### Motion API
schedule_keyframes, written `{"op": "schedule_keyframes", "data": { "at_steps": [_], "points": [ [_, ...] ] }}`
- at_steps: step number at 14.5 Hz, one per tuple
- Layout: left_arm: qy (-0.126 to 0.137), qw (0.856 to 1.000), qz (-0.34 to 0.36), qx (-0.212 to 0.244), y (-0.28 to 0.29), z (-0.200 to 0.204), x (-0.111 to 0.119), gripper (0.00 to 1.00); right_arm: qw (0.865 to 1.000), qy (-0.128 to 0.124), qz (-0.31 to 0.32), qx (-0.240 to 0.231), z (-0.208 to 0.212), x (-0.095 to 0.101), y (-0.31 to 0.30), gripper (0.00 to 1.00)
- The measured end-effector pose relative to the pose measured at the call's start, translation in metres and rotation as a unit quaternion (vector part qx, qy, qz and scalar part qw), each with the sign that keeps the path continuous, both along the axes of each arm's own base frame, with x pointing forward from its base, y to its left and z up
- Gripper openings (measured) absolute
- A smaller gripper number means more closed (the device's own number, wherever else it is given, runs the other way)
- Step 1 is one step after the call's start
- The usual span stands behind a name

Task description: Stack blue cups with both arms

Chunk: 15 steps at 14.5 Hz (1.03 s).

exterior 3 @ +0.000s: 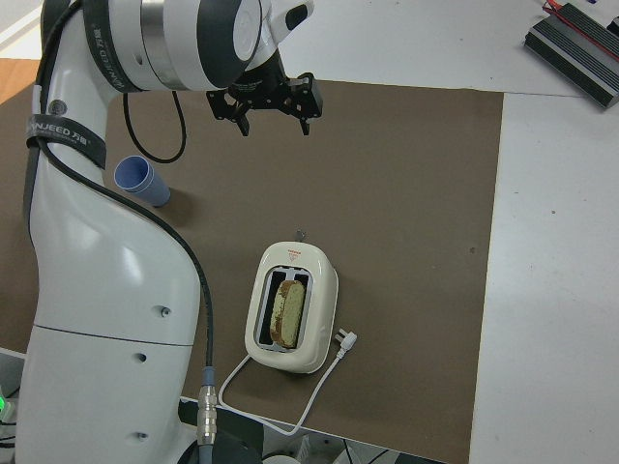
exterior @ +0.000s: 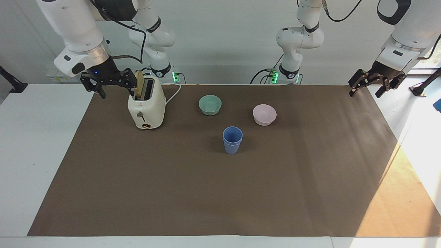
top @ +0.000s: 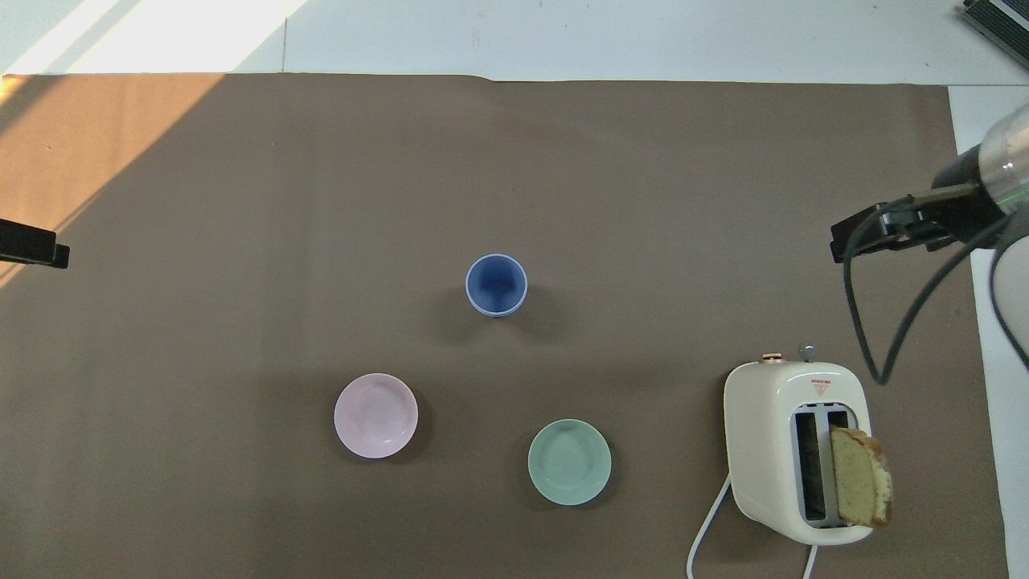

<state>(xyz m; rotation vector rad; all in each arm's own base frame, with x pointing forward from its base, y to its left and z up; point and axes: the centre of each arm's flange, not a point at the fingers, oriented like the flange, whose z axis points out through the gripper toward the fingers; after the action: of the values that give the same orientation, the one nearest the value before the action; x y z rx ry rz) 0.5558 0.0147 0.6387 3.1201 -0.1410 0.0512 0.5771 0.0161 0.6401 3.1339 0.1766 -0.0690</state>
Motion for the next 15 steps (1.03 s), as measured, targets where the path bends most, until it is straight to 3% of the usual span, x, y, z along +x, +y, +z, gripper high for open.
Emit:
{"op": "schedule_keyframes", "data": {
  "at_steps": [15],
  "points": [
    [0.001, 1.000, -0.002, 0.000, -0.002, -0.001, 0.001, 1.00, 1.000, -0.015, 0.002, -0.002, -0.021, 0.001, 0.003, 1.00]
  ]
}}
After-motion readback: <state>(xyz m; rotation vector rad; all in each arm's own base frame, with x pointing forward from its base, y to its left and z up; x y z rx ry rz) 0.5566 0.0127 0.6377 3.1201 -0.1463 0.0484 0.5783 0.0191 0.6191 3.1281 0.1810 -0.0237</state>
